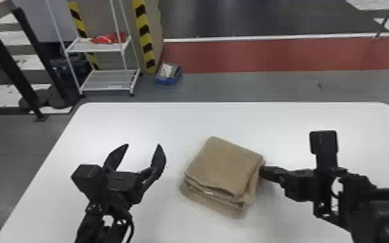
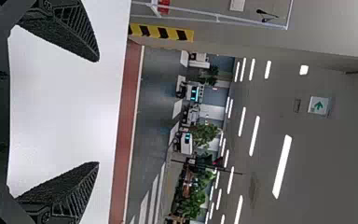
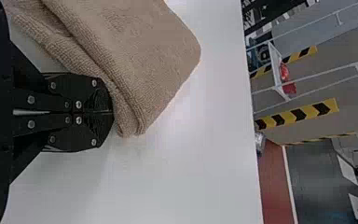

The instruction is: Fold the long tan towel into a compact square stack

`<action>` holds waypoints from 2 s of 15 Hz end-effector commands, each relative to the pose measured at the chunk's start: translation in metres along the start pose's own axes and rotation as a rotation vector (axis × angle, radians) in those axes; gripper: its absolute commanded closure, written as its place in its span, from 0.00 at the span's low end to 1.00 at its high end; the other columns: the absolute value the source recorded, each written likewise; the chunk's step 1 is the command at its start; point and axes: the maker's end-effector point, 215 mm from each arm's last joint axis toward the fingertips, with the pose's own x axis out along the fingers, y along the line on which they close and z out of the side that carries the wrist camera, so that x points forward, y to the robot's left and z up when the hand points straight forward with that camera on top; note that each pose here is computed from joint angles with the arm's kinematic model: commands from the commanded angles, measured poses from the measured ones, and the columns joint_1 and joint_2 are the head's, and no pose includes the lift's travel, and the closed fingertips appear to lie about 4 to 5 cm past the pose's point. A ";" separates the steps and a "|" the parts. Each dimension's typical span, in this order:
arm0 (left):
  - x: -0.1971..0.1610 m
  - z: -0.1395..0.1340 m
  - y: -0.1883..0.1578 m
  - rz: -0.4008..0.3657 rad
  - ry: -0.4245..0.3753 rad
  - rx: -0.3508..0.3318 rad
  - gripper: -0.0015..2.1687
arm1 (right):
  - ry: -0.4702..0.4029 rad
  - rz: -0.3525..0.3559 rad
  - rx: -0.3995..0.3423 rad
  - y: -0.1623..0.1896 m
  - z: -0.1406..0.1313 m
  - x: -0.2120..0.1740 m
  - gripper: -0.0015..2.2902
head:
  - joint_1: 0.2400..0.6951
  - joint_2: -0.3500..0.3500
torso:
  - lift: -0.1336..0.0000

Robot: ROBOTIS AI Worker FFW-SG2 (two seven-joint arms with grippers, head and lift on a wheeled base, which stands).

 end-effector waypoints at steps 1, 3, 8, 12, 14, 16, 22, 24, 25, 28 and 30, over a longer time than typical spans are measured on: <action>0.001 -0.002 0.001 0.001 0.003 0.000 0.04 | -0.031 0.005 -0.026 0.005 0.030 0.026 0.86 | 1.00 0.64 | 0.09; 0.003 -0.003 0.000 0.000 0.005 -0.001 0.04 | -0.023 0.004 -0.044 0.007 0.041 0.047 0.86 | 1.00 0.65 | 0.09; 0.009 -0.005 0.000 -0.004 0.007 0.000 0.04 | -0.096 -0.049 -0.050 -0.011 0.049 0.042 0.86 | 1.00 0.68 | 0.09; 0.004 0.001 0.009 -0.003 -0.006 0.001 0.04 | -0.336 -0.154 -0.114 -0.016 0.058 -0.045 0.05 | 1.00 0.63 | 0.09; -0.004 0.002 0.013 -0.003 -0.012 0.011 0.04 | -0.427 -0.220 -0.139 -0.015 0.051 -0.078 0.00 | 1.00 0.61 | 0.09; -0.019 0.012 0.033 0.011 -0.030 0.033 0.04 | -0.515 -0.284 -0.178 -0.010 0.047 -0.110 0.02 | 1.00 0.59 | 0.09; -0.071 0.033 0.099 0.113 -0.097 0.096 0.04 | -0.662 -0.358 -0.235 0.028 0.033 -0.150 0.02 | 1.00 0.69 | 0.09; -0.081 0.037 0.109 0.138 -0.110 0.109 0.04 | -0.665 -0.350 -0.230 0.034 0.024 -0.150 0.02 | 1.00 0.77 | 0.09; -0.084 0.036 0.111 0.144 -0.109 0.109 0.04 | -0.653 -0.351 -0.226 0.033 0.018 -0.147 0.03 | 1.00 0.79 | 0.09; -0.086 0.036 0.106 0.131 -0.116 0.113 0.04 | -0.639 -0.359 -0.222 0.031 0.012 -0.144 0.03 | 1.00 0.83 | 0.09; -0.086 0.035 0.103 0.123 -0.116 0.114 0.04 | -0.635 -0.349 -0.230 0.042 0.011 -0.141 0.03 | 1.00 0.83 | 0.09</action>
